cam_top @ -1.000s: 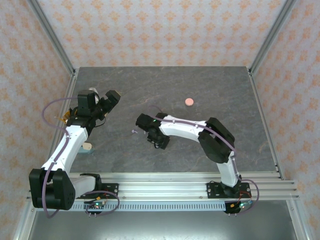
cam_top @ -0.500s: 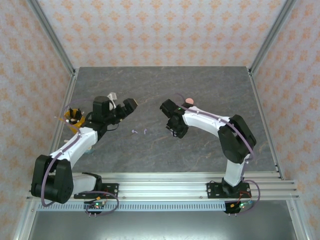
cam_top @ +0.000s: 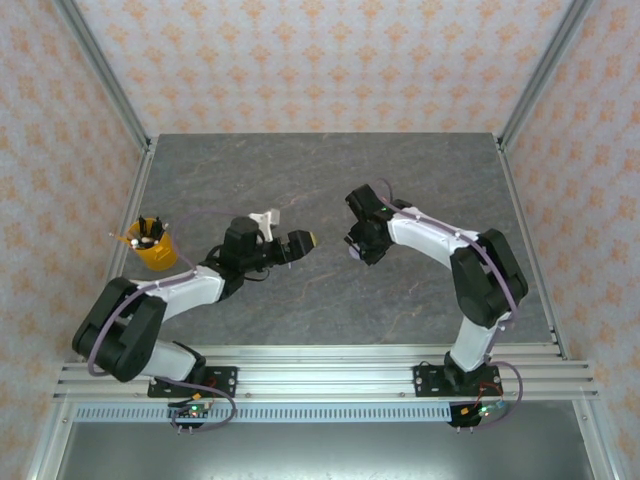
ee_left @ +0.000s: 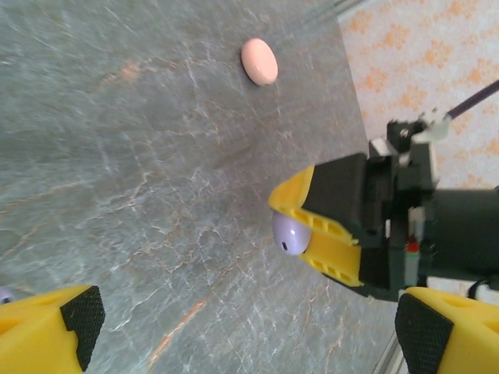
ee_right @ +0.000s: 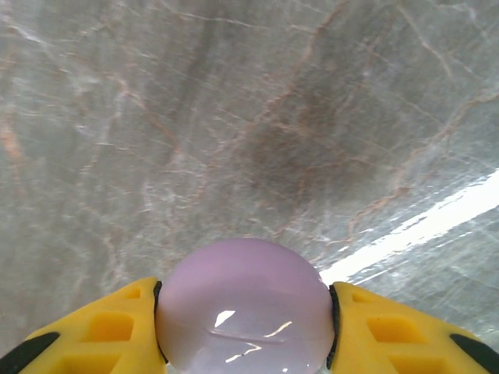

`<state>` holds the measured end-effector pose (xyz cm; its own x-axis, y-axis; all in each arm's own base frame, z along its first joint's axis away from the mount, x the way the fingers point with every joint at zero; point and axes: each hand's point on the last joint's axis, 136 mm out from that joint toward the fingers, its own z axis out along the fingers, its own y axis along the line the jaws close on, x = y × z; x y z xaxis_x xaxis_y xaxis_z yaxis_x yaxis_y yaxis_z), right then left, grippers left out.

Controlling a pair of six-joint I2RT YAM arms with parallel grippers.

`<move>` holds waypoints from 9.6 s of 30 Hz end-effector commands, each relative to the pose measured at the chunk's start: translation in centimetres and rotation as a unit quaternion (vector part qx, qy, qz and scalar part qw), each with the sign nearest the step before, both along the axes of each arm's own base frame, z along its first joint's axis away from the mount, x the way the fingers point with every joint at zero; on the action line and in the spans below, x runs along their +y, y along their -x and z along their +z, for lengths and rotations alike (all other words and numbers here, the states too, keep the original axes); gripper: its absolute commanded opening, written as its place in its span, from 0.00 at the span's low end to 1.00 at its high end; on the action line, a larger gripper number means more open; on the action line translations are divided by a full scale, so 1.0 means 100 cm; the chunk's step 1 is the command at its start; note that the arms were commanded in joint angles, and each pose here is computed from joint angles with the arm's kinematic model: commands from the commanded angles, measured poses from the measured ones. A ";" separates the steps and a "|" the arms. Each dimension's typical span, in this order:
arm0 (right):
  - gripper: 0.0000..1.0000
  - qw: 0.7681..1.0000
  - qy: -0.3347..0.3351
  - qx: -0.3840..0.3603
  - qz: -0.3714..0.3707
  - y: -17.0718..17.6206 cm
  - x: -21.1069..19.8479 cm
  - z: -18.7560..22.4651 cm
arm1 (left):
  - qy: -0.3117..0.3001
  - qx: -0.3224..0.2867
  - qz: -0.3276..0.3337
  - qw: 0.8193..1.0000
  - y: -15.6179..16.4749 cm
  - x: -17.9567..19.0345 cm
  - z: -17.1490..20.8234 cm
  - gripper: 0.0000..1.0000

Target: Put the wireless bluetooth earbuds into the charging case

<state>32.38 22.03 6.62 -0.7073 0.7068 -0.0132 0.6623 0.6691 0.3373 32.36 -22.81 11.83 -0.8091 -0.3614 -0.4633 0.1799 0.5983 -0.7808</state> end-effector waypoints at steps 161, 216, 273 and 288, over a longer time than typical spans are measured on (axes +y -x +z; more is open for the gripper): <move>0.46 0.808 -0.244 -0.392 0.366 0.015 0.033 0.174 | 0.073 -0.149 -0.227 0.960 -0.007 -0.063 0.136 0.09; 0.00 0.824 -0.210 -0.390 0.353 -0.008 0.034 0.177 | 0.057 -0.143 -0.196 0.969 -0.015 -0.072 0.134 0.59; 0.00 0.745 0.042 -0.279 0.605 0.016 0.028 0.127 | -0.150 -0.027 -0.276 0.949 -0.041 -0.024 0.083 0.99; 0.00 0.744 0.068 -0.303 0.592 0.003 0.027 0.147 | -0.312 -0.181 0.028 0.932 -0.059 0.078 0.225 1.00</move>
